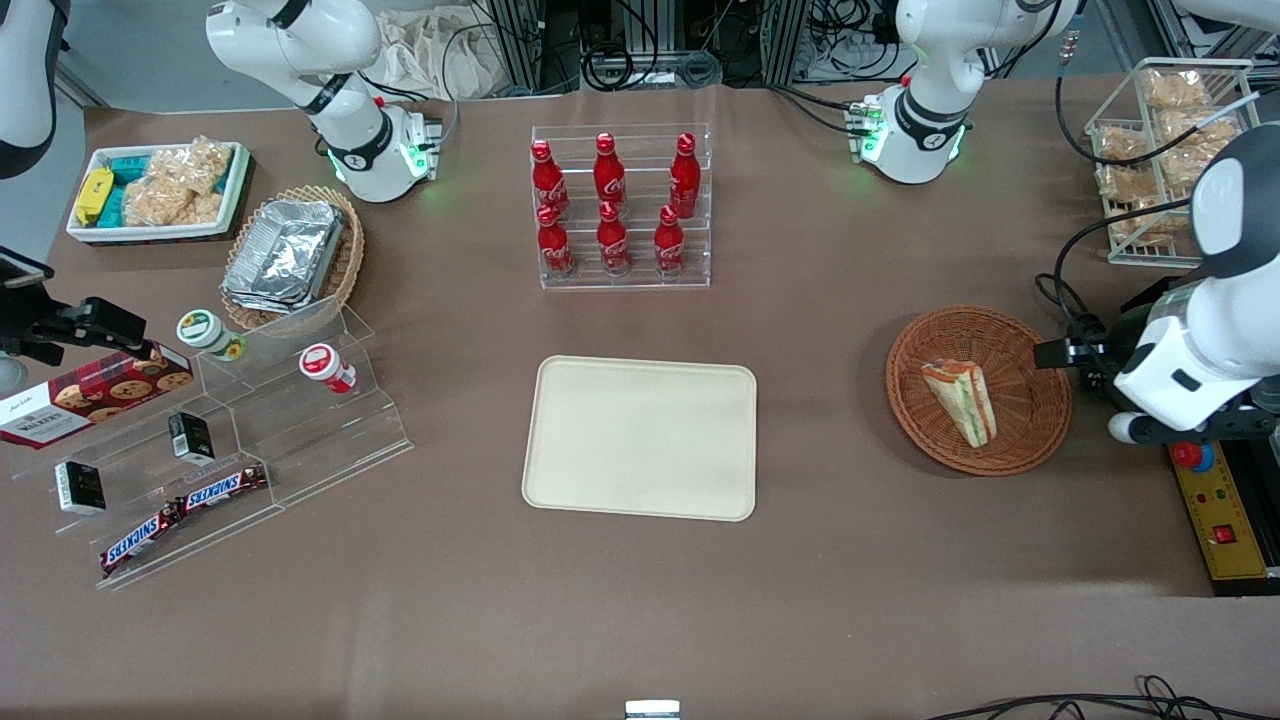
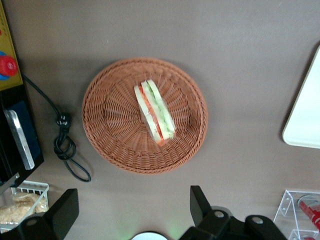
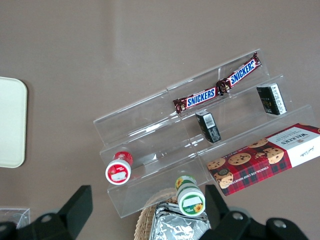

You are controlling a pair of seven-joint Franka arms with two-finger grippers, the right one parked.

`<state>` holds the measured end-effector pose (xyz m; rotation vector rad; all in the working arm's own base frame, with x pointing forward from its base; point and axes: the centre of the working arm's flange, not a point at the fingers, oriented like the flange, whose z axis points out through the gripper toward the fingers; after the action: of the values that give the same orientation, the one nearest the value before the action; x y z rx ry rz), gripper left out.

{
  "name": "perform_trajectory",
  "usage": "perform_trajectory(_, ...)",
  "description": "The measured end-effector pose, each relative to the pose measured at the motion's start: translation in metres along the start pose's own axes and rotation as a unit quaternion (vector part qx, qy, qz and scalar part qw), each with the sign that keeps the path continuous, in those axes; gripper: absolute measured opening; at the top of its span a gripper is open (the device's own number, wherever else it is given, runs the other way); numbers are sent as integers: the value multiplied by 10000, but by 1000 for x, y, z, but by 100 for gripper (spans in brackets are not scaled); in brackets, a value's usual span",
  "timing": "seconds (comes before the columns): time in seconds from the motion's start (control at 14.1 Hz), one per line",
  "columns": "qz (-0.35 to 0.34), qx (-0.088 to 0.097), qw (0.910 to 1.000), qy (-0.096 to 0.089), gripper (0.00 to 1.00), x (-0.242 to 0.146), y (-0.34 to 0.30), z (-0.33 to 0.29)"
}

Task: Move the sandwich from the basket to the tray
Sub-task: 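Move the left gripper over the sandwich in the wicker basket, then lower the left gripper and close it on the wrapped sandwich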

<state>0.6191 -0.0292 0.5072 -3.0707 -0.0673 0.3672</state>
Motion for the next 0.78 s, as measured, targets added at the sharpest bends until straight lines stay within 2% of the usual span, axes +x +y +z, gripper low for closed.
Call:
perform_trajectory(0.14, 3, 8, 10000, -59, 99, 3, 0, 24)
perform_trajectory(0.42, -15, 9, 10000, 33, 99, 2, 2, 98)
perform_trajectory(0.78, -830, -33, 9965, 129, 99, 3, 4, 165)
